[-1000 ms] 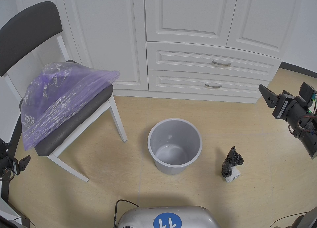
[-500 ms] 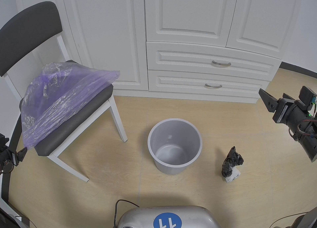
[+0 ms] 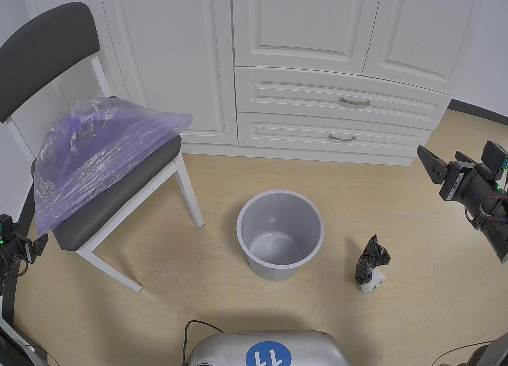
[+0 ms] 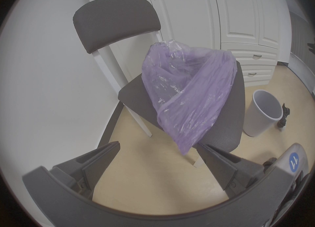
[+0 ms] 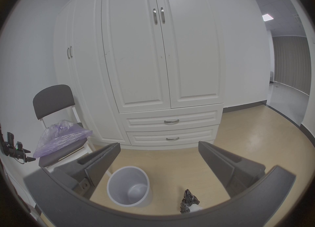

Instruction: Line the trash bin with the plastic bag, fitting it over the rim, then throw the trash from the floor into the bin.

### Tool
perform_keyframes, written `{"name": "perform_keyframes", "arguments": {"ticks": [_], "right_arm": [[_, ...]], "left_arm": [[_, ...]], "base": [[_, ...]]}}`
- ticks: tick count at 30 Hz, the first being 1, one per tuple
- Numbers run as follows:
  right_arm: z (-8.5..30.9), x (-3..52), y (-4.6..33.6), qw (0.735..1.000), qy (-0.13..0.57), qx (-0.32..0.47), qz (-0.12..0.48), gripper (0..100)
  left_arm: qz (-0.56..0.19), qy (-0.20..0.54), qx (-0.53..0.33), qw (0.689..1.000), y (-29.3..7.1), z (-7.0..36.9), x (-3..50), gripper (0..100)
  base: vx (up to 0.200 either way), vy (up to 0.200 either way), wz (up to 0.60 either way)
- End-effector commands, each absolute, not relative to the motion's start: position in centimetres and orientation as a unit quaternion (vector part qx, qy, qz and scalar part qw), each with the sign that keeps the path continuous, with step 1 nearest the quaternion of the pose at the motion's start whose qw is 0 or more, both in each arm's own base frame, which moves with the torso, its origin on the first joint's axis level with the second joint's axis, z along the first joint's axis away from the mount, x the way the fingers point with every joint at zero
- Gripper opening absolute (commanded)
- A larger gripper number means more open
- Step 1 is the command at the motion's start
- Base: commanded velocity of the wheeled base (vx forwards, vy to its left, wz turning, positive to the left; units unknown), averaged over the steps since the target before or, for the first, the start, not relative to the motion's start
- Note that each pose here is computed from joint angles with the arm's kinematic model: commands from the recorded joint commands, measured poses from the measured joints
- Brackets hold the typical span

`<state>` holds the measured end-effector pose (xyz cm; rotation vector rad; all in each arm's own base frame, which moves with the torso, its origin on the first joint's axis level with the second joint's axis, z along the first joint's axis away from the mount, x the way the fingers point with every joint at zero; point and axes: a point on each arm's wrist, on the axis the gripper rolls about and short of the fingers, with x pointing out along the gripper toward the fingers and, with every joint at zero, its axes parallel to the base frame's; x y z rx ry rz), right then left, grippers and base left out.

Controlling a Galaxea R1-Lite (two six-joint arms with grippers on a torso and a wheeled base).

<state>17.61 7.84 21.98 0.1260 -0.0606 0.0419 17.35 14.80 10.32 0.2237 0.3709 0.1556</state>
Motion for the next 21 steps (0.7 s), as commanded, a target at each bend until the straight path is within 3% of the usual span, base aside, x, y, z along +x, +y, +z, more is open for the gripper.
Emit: {"name": "perform_keyframes", "arguments": {"ticks": [1, 21], "right_arm": [[22.2, 17.4, 7.7, 0.997, -0.036, 0.066, 0.022, 100], [22.5, 17.0, 7.5, 0.996, -0.044, 0.068, 0.024, 100]], "left_arm": [[0.076, 0.178, 0.112, 0.975, 14.8, 10.4, 17.5, 100], [0.095, 0.124, 0.095, 0.983, 16.0, 9.7, 19.3, 100]], "base": [[0.000, 0.000, 0.00], [0.000, 0.000, 0.00]]}}
